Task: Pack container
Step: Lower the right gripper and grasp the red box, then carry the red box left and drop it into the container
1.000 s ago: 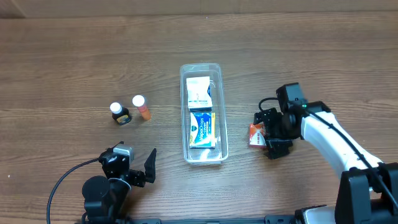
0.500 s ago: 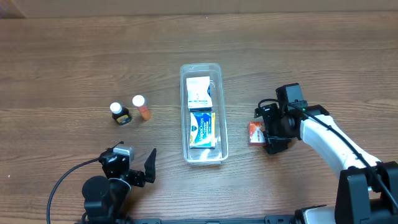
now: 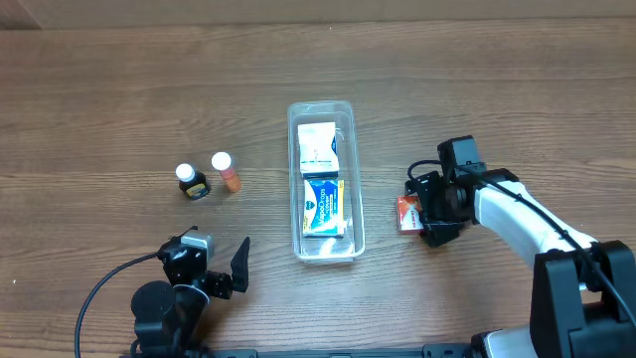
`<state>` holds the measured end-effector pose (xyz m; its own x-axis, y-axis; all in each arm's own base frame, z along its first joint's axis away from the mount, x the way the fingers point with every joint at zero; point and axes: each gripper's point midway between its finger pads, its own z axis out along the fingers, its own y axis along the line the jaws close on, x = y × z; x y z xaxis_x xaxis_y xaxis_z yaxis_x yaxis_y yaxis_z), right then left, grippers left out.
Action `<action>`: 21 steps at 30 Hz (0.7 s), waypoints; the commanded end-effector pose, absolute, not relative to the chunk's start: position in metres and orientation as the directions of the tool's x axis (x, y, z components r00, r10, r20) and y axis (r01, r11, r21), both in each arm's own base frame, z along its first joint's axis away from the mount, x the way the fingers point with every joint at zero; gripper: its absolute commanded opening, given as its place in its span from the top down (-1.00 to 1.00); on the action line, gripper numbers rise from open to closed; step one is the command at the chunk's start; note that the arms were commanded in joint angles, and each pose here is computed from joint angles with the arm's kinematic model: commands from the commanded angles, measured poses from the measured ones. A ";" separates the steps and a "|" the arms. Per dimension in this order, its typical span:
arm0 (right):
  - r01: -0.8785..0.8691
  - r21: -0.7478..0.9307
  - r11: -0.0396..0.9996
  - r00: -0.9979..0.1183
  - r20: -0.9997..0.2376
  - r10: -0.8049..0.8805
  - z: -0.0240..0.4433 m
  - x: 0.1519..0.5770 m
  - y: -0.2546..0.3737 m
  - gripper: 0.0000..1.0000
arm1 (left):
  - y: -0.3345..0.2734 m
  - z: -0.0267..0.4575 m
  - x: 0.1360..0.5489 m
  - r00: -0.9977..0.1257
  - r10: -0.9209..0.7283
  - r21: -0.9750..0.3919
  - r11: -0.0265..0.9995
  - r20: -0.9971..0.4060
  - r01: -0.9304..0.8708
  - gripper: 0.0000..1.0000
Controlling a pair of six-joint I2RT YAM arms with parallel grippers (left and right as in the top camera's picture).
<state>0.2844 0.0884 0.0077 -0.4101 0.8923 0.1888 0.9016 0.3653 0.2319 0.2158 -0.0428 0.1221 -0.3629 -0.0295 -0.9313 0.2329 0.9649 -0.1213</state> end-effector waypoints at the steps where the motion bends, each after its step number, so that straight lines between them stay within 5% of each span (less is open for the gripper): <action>1: 0.782 0.271 0.560 -0.602 0.101 0.792 0.008 0.298 0.086 -0.51 | -0.043 0.124 0.216 -0.350 -0.016 -0.108 0.964 -0.936 0.242 -1.00; 14: 0.329 0.305 0.894 -0.915 -0.132 0.382 0.130 0.339 0.096 -0.35 | -0.043 0.124 0.216 -0.350 -0.016 -0.108 0.964 -0.936 0.242 -1.00; 21: -0.092 0.306 0.948 -0.952 -0.305 0.006 0.161 0.343 0.161 -0.33 | -0.043 0.123 0.216 -0.351 -0.016 -0.108 0.964 -0.936 0.242 -1.00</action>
